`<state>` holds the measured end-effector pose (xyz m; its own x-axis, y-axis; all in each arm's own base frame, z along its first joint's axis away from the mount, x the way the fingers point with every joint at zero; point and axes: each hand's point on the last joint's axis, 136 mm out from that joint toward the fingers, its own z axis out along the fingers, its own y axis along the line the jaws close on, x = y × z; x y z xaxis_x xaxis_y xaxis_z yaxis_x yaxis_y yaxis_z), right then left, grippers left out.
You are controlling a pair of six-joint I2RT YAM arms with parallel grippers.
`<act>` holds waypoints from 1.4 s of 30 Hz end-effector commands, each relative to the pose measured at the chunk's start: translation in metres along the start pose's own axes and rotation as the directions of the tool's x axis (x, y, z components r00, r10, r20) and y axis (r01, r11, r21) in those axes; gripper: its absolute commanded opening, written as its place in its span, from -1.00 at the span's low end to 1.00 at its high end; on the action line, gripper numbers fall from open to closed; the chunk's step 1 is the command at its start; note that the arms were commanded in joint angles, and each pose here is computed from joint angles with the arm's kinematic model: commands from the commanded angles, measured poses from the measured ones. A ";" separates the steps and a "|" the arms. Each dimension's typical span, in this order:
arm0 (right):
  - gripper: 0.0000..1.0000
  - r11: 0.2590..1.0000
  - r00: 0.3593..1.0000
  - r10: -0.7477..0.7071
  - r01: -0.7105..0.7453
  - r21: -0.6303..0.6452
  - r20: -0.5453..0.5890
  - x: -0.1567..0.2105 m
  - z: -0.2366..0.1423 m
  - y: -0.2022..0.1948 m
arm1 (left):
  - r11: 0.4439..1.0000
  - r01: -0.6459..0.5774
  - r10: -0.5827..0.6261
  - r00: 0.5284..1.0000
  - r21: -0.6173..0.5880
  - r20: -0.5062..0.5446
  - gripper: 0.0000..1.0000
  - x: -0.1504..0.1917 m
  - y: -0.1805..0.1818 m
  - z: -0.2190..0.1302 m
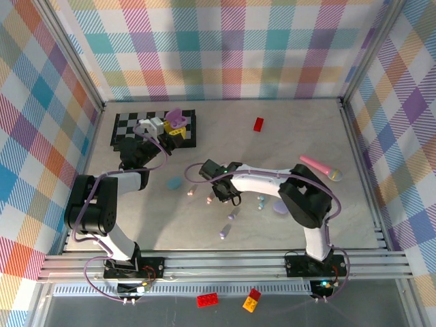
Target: Insert wireless bluetooth earbuds into charging case
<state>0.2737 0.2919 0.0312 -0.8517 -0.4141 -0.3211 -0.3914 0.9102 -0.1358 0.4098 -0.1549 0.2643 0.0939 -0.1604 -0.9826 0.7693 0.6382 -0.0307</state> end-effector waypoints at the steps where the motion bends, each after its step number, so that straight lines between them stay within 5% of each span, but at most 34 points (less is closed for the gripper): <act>1: -0.54 0.987 0.992 0.054 -0.036 -0.156 0.112 -0.025 -0.020 0.009 | 0.997 -0.055 0.053 0.998 0.049 0.039 -0.23 -0.014 -0.014 0.000; 16: -0.55 0.815 0.901 0.285 -0.048 -0.577 0.327 -0.051 -0.109 -0.027 | 0.979 -0.067 0.066 0.998 0.193 0.011 -0.24 0.002 -0.066 0.005; 32: -0.53 0.661 0.806 0.319 0.188 -0.726 0.499 -0.076 -0.227 -0.032 | 0.911 -0.102 0.163 0.979 0.400 -0.122 -0.23 0.027 -0.144 0.015; 42: -0.54 0.606 0.787 0.327 0.250 -0.755 0.523 -0.087 -0.249 -0.024 | 0.865 -0.105 0.209 0.964 0.490 -0.162 -0.21 0.034 -0.177 0.016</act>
<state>0.2723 0.2970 0.2733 -0.6534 -0.0360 -0.7562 -0.6661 0.5020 0.5516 0.2977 -0.2790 0.2298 0.0966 0.0924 -0.9910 0.9604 0.2530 0.1172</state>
